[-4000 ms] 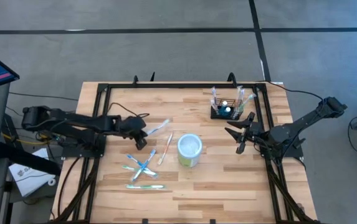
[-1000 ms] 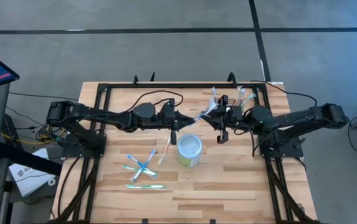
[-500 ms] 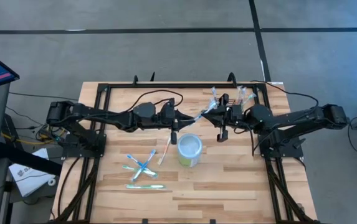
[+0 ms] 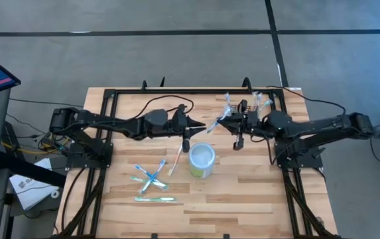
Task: Pick & Place toothbrushing station
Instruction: Put the blue toothbrush into the wire organizer
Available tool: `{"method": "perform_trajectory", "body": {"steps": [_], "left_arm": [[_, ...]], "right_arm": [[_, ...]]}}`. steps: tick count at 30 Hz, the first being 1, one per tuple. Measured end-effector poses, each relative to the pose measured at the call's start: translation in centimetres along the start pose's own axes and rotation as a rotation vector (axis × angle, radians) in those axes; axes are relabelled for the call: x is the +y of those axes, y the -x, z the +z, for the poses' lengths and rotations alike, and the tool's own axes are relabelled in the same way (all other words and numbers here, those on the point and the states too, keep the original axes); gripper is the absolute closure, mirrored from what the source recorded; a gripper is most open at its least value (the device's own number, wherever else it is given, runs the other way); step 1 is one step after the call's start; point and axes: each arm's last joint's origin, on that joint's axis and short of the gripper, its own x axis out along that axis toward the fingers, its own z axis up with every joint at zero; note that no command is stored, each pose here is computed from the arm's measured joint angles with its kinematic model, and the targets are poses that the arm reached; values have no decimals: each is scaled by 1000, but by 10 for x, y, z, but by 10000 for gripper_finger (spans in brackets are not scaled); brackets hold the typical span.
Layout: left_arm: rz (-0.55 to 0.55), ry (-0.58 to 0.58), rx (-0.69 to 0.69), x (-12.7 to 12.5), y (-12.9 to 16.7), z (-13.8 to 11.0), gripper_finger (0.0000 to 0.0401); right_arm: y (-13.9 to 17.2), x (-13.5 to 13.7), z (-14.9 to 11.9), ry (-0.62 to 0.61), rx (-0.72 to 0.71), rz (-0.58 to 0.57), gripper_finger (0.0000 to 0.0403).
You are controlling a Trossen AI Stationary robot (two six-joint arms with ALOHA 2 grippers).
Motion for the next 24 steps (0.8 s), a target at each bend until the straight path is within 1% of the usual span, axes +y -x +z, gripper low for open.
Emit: {"method": "perform_trajectory", "body": {"steps": [3,7,12,18,24], "left_arm": [[0,-3,26,0,0,-3,343],[0,-4,28,0,0,-3,343],[20,-1,30,9,-1,-3,342],[32,2,31,11,-1,-3,345],[26,2,31,11,-1,-3,343]], "right_arm": [[12,-3,-3,3,2,-27,392],[32,-8,-12,4,10,-124,392],[53,-15,-23,6,25,-257,392],[69,-22,-28,46,132,-426,392],[76,-26,-33,92,213,-548,392]]}}
